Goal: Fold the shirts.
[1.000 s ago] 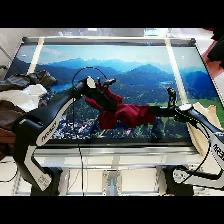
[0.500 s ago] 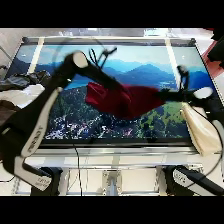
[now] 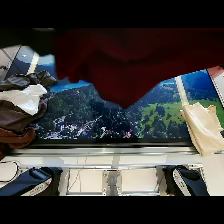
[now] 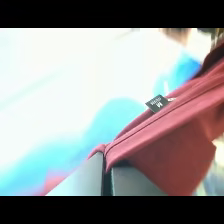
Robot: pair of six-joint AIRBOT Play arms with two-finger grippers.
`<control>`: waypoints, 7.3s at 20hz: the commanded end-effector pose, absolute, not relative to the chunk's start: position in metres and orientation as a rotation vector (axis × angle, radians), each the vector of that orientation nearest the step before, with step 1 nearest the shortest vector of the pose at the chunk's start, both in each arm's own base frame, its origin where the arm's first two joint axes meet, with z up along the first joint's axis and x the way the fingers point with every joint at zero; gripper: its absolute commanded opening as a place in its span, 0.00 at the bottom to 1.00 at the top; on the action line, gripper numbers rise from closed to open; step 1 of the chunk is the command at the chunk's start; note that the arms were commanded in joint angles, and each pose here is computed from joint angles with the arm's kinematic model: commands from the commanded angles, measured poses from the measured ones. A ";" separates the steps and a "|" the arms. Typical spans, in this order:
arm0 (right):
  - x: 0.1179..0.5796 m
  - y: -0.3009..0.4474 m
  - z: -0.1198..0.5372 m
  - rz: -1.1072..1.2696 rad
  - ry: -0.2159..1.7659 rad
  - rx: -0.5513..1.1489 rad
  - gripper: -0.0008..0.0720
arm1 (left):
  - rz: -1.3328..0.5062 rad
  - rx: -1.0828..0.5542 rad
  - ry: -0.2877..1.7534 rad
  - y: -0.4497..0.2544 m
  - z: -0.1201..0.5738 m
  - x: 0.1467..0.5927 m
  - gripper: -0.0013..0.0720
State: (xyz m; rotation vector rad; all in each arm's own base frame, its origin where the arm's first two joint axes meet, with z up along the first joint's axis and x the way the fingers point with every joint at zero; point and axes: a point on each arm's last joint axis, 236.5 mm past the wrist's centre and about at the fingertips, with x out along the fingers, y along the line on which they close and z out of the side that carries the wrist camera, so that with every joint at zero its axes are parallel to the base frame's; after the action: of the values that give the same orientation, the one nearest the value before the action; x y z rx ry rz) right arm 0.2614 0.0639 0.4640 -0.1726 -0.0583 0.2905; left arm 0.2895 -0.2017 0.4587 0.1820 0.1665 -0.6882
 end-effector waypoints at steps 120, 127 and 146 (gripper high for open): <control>0.509 -0.048 0.159 0.380 0.865 0.296 0.05 | 0.230 0.701 0.865 -0.065 0.202 0.510 0.03; 0.365 0.011 0.396 0.340 0.378 -0.023 0.05 | 0.208 0.515 0.507 -0.050 0.368 0.431 0.03; 0.435 -0.007 0.260 0.308 0.537 0.157 0.05 | 0.106 0.631 0.637 -0.080 0.233 0.496 0.03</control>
State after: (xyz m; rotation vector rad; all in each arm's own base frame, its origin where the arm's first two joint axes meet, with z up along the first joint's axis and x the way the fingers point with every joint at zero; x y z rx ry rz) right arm 0.3723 0.0072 0.3476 0.0700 0.4110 0.3025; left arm 0.4367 -0.0981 0.2913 0.6414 0.5832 0.0441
